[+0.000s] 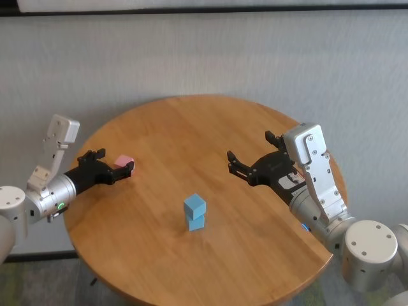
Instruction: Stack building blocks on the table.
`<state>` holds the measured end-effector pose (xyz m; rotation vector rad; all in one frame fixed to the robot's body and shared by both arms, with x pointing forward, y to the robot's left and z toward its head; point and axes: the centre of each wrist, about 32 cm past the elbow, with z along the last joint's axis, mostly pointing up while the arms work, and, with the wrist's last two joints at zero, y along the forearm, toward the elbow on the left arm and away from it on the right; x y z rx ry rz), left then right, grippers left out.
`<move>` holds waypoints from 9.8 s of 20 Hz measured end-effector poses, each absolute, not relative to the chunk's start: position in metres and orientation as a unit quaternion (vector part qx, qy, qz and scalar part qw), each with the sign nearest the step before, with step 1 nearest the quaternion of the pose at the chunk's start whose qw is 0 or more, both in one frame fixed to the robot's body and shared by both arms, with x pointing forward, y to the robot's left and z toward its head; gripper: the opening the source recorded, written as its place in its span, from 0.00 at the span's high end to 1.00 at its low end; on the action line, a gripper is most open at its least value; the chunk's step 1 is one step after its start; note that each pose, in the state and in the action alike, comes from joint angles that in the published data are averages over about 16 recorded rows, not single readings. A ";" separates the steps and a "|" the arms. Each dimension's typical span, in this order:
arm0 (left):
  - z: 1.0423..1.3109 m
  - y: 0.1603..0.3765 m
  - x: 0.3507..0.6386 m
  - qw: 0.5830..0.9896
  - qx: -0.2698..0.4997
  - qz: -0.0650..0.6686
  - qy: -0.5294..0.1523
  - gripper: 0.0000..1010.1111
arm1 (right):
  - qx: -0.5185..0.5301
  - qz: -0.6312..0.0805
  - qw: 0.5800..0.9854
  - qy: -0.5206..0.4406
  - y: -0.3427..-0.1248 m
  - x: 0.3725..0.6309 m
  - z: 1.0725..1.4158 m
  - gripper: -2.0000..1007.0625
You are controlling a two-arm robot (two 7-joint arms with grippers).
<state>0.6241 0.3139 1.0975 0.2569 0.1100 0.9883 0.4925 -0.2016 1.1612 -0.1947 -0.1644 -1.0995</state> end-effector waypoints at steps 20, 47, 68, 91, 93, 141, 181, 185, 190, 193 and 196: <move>1.097 0.313 0.624 0.871 0.123 0.472 0.053 0.01 | -0.092 -0.521 0.845 -0.078 -0.202 0.492 1.161 0.00; 1.097 0.313 0.624 0.871 0.123 0.472 0.053 0.55 | -0.092 -0.521 0.845 -0.078 -0.202 0.492 1.161 0.00; 1.097 0.313 0.624 0.871 0.123 0.472 0.053 0.60 | -0.092 -0.521 0.845 -0.078 -0.202 0.492 1.161 0.00; 1.101 0.311 0.625 0.870 0.112 0.479 0.027 0.60 | -0.092 -0.521 0.845 -0.078 -0.202 0.492 1.161 0.00; 1.103 0.310 0.625 0.871 0.109 0.479 0.018 0.60 | -0.092 -0.521 0.845 -0.078 -0.202 0.492 1.161 0.00; 1.168 0.238 0.545 0.941 0.120 0.318 0.001 0.60 | -0.092 -0.521 0.845 -0.078 -0.202 0.492 1.161 0.00; 1.157 0.218 0.527 0.945 0.127 0.300 0.040 0.60 | -0.092 -0.521 0.845 -0.078 -0.202 0.492 1.161 0.00; 1.158 0.219 0.528 0.944 0.129 0.301 0.038 0.60 | -0.092 -0.521 0.845 -0.078 -0.202 0.492 1.161 0.00; 1.158 0.221 0.530 0.943 0.130 0.303 0.035 0.60 | -0.092 -0.521 0.845 -0.078 -0.202 0.492 1.161 0.00; 1.158 0.223 0.531 0.943 0.131 0.304 0.034 0.60 | -0.092 -0.521 0.845 -0.078 -0.202 0.492 1.161 0.00; 1.158 0.224 0.532 0.943 0.131 0.305 0.033 0.60 | -0.092 -0.521 0.845 -0.078 -0.202 0.492 1.161 0.00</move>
